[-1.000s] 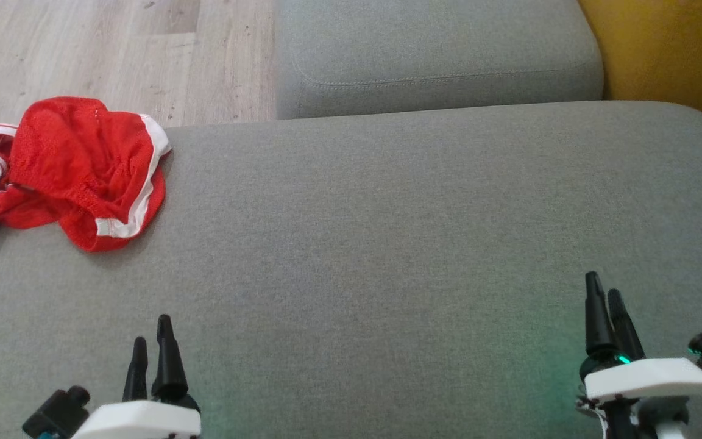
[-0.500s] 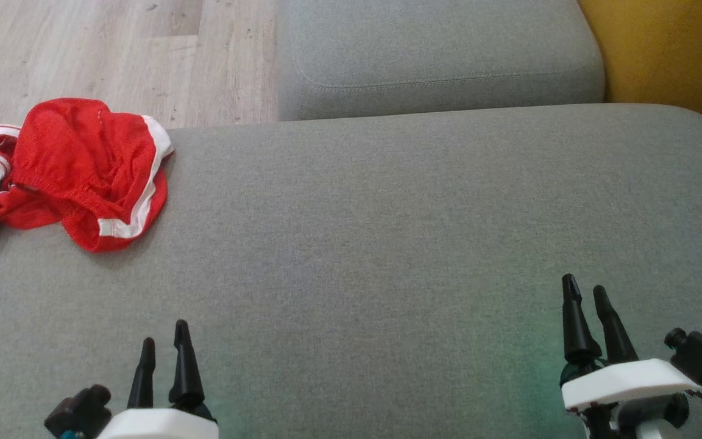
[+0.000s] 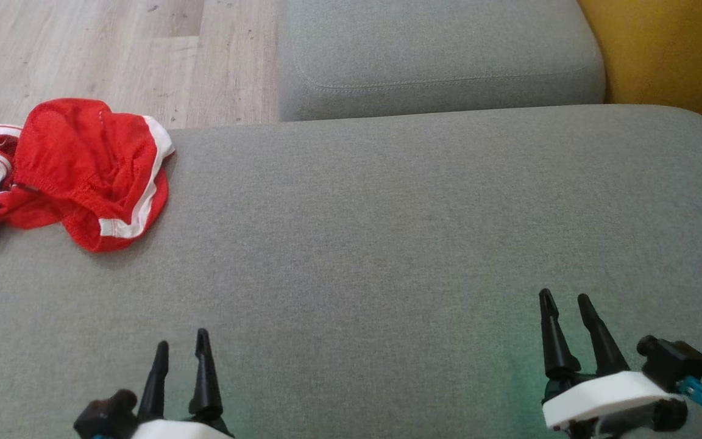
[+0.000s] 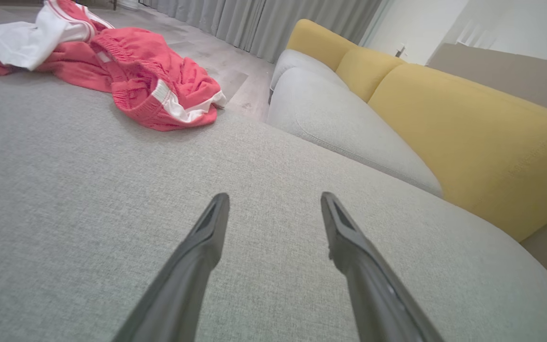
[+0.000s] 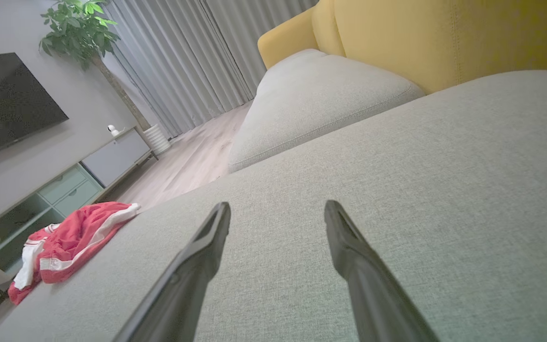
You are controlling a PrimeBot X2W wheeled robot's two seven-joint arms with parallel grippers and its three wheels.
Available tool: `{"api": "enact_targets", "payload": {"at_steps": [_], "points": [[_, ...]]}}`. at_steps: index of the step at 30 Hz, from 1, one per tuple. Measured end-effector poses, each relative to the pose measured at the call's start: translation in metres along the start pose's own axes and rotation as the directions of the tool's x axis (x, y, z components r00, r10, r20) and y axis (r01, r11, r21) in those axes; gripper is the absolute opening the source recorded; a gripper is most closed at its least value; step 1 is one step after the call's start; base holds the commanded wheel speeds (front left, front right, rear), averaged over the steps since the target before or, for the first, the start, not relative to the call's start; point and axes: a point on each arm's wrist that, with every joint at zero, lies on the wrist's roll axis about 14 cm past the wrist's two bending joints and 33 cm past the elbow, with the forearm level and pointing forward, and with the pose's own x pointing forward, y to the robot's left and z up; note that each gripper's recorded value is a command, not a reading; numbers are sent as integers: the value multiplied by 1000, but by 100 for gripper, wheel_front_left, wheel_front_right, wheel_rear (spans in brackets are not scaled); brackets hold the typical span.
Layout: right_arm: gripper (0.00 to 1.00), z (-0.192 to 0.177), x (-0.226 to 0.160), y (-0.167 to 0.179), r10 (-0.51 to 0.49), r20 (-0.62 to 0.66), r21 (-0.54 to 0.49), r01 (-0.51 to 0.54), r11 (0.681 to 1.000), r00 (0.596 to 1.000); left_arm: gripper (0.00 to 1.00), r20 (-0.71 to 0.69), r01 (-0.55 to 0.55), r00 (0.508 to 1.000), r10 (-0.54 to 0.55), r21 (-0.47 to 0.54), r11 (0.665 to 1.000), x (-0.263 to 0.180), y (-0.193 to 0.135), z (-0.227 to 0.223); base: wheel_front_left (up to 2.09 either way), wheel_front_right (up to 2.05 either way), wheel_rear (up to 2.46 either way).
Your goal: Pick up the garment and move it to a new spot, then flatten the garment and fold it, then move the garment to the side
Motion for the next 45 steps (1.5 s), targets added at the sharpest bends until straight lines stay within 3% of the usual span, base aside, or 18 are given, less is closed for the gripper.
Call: {"api": "enact_targets", "payload": {"at_steps": [17,27,34,45], "points": [[100,-2,1,15,67,3,-198,-65,978,998,100,24,12,1000,-16,155,988,-2,-5,1,0,0,0],[100,-2,0,22,104,5,-312,-98,945,995,100,15,31,999,-35,244,969,-7,-9,-5,0,0,0],[100,-4,0,31,146,0,-403,-134,905,989,100,26,32,999,-42,320,947,-9,-11,-4,0,0,0],[100,-6,0,32,149,-6,-412,-139,901,989,100,12,28,999,-34,331,943,-12,-10,-9,0,0,0]]}}
